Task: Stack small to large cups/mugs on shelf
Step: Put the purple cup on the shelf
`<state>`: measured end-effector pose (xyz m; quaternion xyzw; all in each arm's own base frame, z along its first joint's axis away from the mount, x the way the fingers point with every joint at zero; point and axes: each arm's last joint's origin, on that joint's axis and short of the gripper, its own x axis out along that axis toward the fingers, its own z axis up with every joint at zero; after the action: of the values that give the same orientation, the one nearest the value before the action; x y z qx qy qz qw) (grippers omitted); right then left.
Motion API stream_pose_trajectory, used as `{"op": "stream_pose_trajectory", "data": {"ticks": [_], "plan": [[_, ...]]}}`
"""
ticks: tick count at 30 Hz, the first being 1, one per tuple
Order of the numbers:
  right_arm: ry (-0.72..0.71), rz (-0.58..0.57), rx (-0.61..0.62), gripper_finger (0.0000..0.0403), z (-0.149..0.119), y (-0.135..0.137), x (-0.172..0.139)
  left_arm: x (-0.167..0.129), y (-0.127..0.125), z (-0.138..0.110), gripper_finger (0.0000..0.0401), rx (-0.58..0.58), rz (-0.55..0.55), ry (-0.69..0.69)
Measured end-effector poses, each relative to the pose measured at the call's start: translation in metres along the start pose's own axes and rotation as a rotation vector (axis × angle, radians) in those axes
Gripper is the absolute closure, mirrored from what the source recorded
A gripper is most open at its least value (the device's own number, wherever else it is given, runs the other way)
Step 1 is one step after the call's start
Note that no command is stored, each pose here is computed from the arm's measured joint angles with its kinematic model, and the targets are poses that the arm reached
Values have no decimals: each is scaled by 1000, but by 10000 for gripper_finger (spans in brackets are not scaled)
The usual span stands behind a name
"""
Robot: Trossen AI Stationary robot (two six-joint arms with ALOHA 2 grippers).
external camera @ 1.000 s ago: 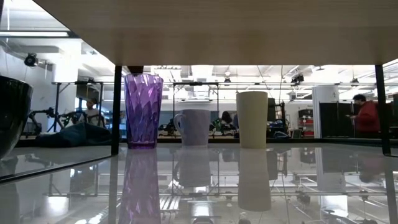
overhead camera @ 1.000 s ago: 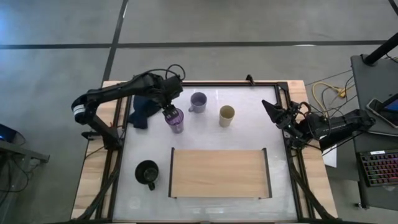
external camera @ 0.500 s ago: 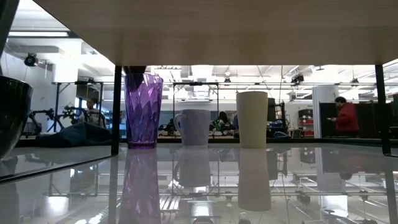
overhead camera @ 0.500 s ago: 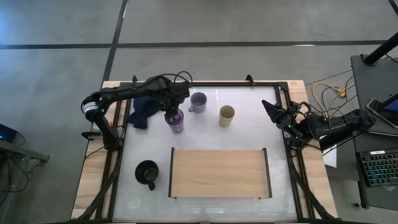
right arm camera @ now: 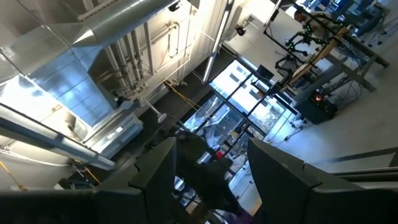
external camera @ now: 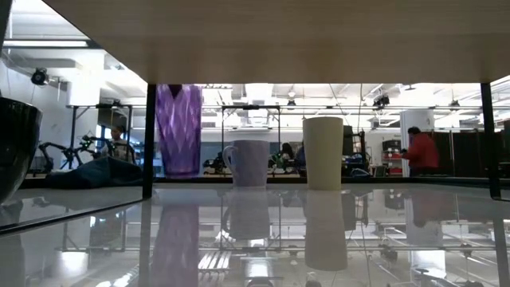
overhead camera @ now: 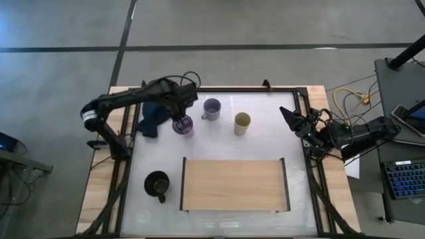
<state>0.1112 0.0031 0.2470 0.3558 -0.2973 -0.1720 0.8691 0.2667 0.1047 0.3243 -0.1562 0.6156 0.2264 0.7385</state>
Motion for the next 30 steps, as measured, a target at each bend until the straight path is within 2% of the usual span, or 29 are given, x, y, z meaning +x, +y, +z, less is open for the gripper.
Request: {"op": "stream_pose_trajectory", "data": {"ticks": [4, 7, 12, 17, 20, 22, 27, 30], "plan": [[-1, 0, 0, 211, 0, 0, 0, -42, 4, -17, 400, -66, -40, -102], [-1, 0, 1, 211, 0, 0, 0, -84, 6, -33, 400, -117, -94, -232], [-1, 1, 1, 211, 0, 0, 0, -153, 9, -70, 400, -187, -262, -402], [-1, 1, 1, 211, 0, 0, 0, -197, 0, -96, 401, -190, -432, -487], [0, 2, 1, 211, 0, 0, 0, -217, -14, -99, 401, -138, -540, -527], [4, 10, 1, 211, 0, 0, 0, -224, -27, -98, 401, -104, -588, -508], [49, 57, -11, 211, 3, 10, 6, -226, -60, -92, 401, -38, -637, -419], [123, 22, -41, 211, 3, 18, 14, -219, -80, -86, 401, 16, -654, -358]]}}
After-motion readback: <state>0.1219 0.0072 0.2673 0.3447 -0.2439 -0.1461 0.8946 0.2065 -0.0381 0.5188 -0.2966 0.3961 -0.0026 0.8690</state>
